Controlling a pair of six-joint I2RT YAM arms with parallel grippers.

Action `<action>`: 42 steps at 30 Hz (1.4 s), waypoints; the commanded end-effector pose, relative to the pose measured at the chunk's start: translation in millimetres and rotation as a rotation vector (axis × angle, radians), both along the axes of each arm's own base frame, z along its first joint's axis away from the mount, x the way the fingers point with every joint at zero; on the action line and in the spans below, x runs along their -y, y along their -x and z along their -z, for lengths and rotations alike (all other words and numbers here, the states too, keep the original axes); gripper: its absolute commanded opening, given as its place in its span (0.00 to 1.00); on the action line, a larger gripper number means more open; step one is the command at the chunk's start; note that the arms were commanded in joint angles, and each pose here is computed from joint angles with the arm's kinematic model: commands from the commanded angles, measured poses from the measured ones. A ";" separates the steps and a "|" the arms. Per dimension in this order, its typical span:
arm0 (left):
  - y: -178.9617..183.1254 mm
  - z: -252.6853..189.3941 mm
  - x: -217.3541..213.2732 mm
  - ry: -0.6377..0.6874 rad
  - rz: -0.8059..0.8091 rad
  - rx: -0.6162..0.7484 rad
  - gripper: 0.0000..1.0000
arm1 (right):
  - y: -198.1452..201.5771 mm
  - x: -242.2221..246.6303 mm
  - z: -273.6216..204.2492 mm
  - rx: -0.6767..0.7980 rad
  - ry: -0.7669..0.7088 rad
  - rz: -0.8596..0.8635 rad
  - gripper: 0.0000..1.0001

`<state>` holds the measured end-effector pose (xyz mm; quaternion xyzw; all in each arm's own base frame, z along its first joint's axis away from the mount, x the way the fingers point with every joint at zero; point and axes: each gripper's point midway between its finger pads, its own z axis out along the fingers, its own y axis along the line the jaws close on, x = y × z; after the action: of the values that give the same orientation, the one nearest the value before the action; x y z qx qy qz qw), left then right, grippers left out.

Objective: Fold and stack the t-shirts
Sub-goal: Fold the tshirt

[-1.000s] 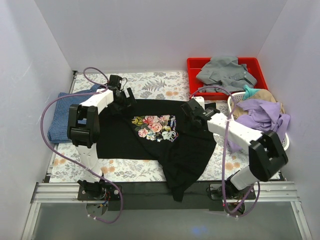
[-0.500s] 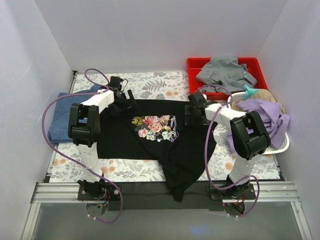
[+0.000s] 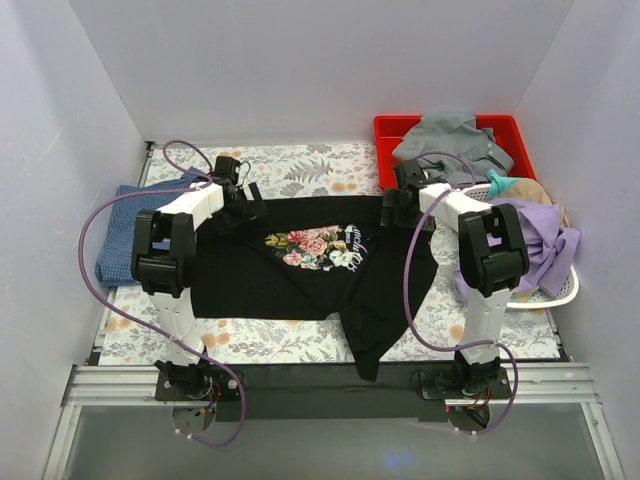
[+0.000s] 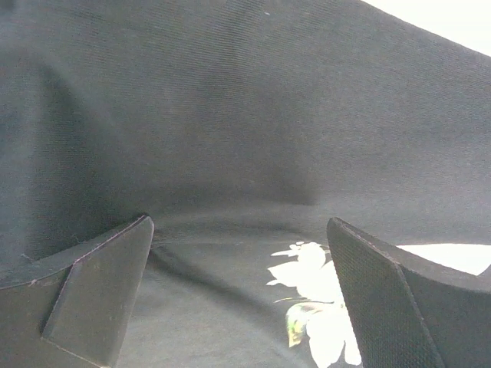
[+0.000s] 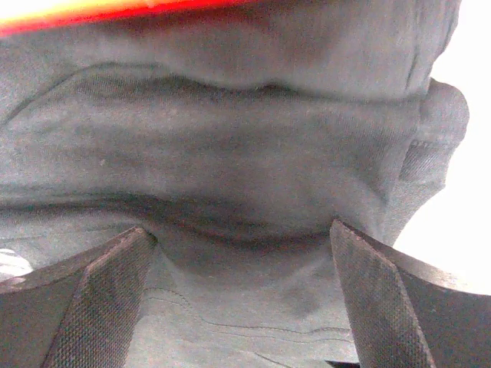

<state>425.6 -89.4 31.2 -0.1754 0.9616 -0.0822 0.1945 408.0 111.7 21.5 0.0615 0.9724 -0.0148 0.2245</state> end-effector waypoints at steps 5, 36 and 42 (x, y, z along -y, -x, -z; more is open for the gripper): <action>9.7 -30.0 -41.7 -0.092 -0.072 0.020 0.98 | 1.7 23.1 -44.3 0.050 0.112 -0.144 0.97; 132.6 -1.2 -9.5 0.116 -0.126 -0.126 0.98 | 205.8 -89.6 -3.0 -0.127 -0.233 -0.457 0.98; 147.6 19.9 -16.3 0.075 -0.139 -0.195 0.97 | 227.0 -77.5 16.5 -0.202 -0.215 -0.424 0.97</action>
<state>291.5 -80.8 28.9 -0.2502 0.9541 -0.1163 0.1168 205.8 197.2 26.1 -0.1348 0.9686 0.1338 0.1602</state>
